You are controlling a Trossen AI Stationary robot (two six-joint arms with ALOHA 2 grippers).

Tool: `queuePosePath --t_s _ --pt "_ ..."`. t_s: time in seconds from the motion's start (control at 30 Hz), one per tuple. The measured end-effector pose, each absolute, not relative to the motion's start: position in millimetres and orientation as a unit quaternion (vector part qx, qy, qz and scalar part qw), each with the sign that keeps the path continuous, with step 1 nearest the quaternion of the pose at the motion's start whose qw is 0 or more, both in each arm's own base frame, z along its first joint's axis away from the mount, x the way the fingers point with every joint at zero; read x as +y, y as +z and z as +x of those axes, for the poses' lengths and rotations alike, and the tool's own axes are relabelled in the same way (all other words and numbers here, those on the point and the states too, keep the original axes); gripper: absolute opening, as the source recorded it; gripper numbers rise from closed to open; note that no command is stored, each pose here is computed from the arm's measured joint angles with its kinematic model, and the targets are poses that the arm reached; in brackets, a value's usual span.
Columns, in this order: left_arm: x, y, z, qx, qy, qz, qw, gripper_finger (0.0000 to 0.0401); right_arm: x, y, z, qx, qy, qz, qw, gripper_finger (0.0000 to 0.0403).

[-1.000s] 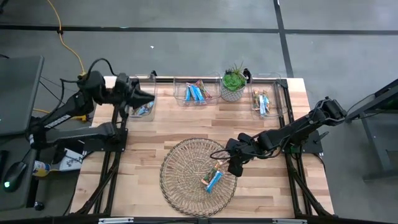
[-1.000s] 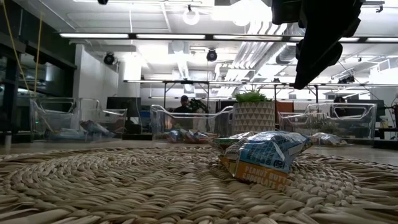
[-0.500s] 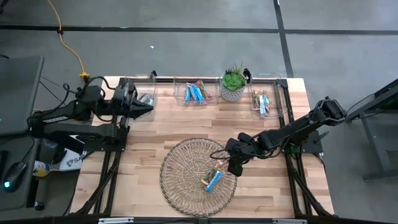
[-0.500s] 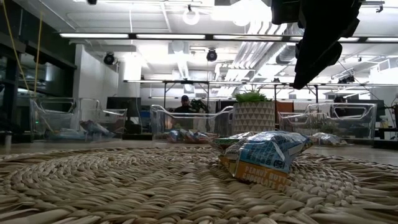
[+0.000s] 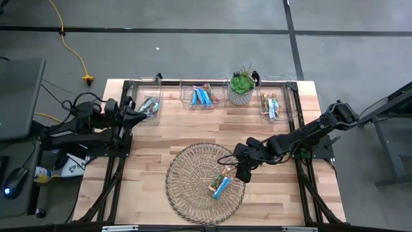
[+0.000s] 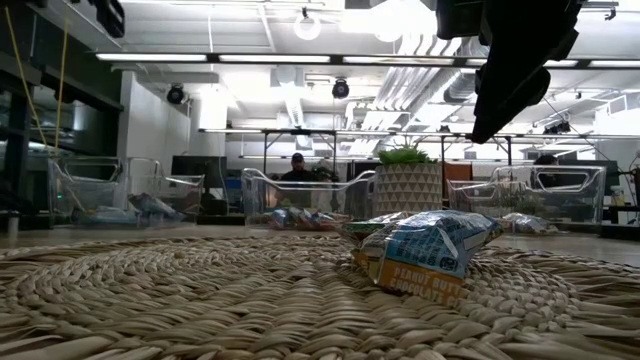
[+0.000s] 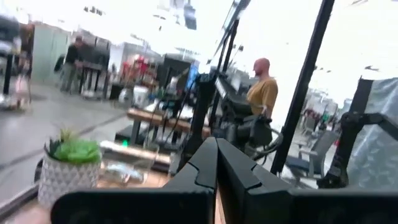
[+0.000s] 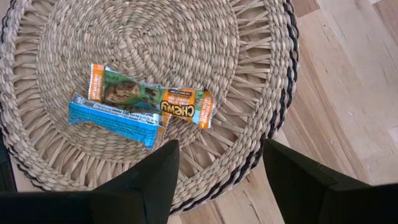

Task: Pick and place Granola Bars by type
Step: Put the yellow granola bar into the right transparent bin

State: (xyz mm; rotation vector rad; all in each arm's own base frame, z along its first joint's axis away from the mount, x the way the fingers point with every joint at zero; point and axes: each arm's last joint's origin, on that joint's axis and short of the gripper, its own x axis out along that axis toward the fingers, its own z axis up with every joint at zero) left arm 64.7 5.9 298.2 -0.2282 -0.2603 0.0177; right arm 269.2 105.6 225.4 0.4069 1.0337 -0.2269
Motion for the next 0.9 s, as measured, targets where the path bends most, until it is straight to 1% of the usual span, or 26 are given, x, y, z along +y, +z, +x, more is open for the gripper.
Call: queuePosePath --t_s 0.13,0.33,0.5,0.9 --pt "6 283 63 -0.160 0.012 -0.101 0.982 0.0000 106 225 269 0.490 -0.108 0.194 0.843 0.0217" --pt "7 261 67 -0.176 0.010 -0.104 0.979 0.0000 105 226 269 0.487 -0.114 0.199 0.843 0.0216" --pt "8 250 73 -0.183 0.020 -0.109 0.977 0.0000 106 225 269 0.488 -0.114 0.200 0.842 0.0216" --pt "11 222 82 -0.259 0.033 -0.107 0.959 0.0000 106 225 269 0.488 -0.113 0.200 0.842 0.0216"
